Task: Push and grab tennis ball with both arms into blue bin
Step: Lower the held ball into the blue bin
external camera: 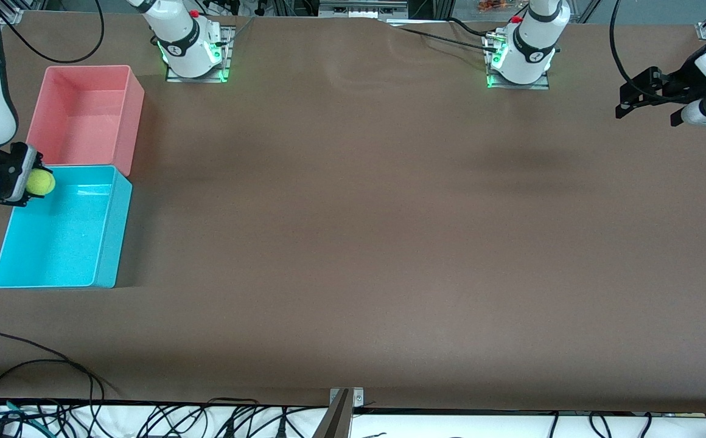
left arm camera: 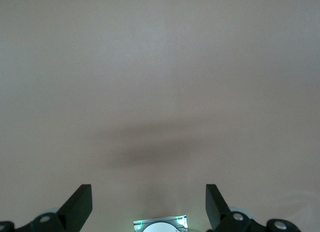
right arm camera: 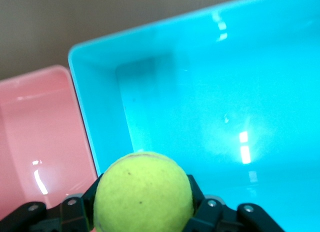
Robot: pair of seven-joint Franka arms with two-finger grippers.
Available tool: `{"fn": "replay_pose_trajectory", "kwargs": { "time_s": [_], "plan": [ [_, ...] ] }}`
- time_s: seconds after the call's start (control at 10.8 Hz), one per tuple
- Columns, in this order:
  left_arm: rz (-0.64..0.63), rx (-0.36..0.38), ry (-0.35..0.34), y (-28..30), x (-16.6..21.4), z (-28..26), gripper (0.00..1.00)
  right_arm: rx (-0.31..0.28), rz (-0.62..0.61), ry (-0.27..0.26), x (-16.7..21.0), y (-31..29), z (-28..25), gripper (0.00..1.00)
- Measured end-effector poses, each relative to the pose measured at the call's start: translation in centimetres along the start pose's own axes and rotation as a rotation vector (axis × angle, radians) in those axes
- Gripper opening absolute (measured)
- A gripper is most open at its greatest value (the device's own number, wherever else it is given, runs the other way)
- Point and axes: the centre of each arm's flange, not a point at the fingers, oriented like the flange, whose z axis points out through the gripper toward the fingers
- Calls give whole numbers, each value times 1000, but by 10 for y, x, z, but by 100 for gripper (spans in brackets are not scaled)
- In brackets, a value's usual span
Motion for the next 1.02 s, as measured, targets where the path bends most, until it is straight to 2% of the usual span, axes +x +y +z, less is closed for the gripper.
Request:
{"fn": "replay_pose_trajectory", "kwargs": {
  "time_s": [0.46,0.74,1.02],
  "plan": [
    [0,0,0,0,0,0,100,7,15,-32,-11,-3,65,65],
    [2,0,0,1,0,0,100,-17,14,13,-32,-2,95,65],
    [3,0,-2,2,0,0,100,-28,17,23,-38,6,102,65]
  ]
}}
